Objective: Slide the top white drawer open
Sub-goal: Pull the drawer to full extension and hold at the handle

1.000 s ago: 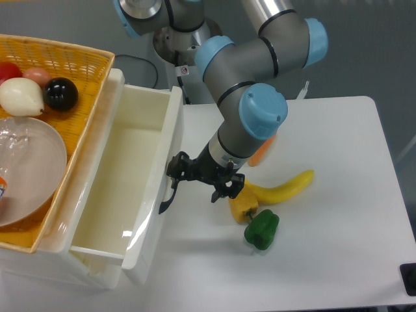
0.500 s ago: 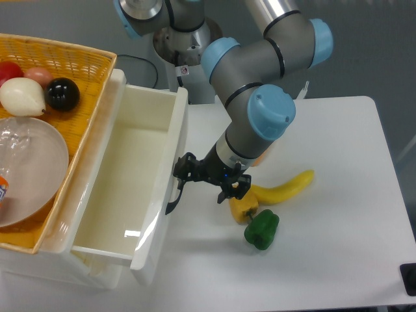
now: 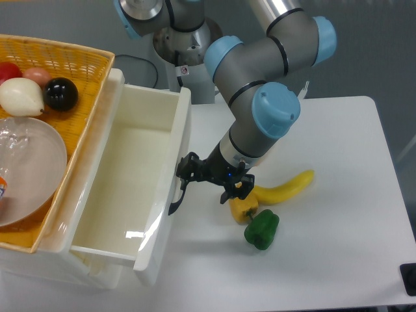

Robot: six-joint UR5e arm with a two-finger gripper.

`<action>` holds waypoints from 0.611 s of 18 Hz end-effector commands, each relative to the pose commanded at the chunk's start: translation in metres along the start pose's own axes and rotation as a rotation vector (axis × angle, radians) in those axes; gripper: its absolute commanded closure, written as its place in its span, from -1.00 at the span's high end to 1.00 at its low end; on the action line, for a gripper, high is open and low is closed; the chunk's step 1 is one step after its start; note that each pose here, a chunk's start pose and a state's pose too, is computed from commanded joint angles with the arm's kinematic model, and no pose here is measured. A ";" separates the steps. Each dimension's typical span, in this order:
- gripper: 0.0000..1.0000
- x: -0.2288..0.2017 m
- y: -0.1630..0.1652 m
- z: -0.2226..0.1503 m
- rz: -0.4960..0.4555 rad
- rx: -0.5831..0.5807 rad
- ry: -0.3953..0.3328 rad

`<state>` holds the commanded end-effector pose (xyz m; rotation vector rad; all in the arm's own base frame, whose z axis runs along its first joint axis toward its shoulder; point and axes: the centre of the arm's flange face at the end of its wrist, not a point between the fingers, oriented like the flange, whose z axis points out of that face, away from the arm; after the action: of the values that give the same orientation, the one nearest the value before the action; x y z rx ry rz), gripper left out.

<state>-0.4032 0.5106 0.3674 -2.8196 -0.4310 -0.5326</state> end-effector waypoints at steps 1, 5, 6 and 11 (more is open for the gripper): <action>1.00 0.001 0.000 -0.001 0.000 0.004 0.001; 1.00 0.000 -0.004 -0.016 0.000 0.039 0.004; 1.00 0.001 -0.004 -0.020 0.003 0.044 -0.002; 1.00 -0.002 -0.004 -0.051 0.037 0.098 -0.041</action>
<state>-0.4222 0.4999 0.4135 -2.7425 -0.4006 -0.4351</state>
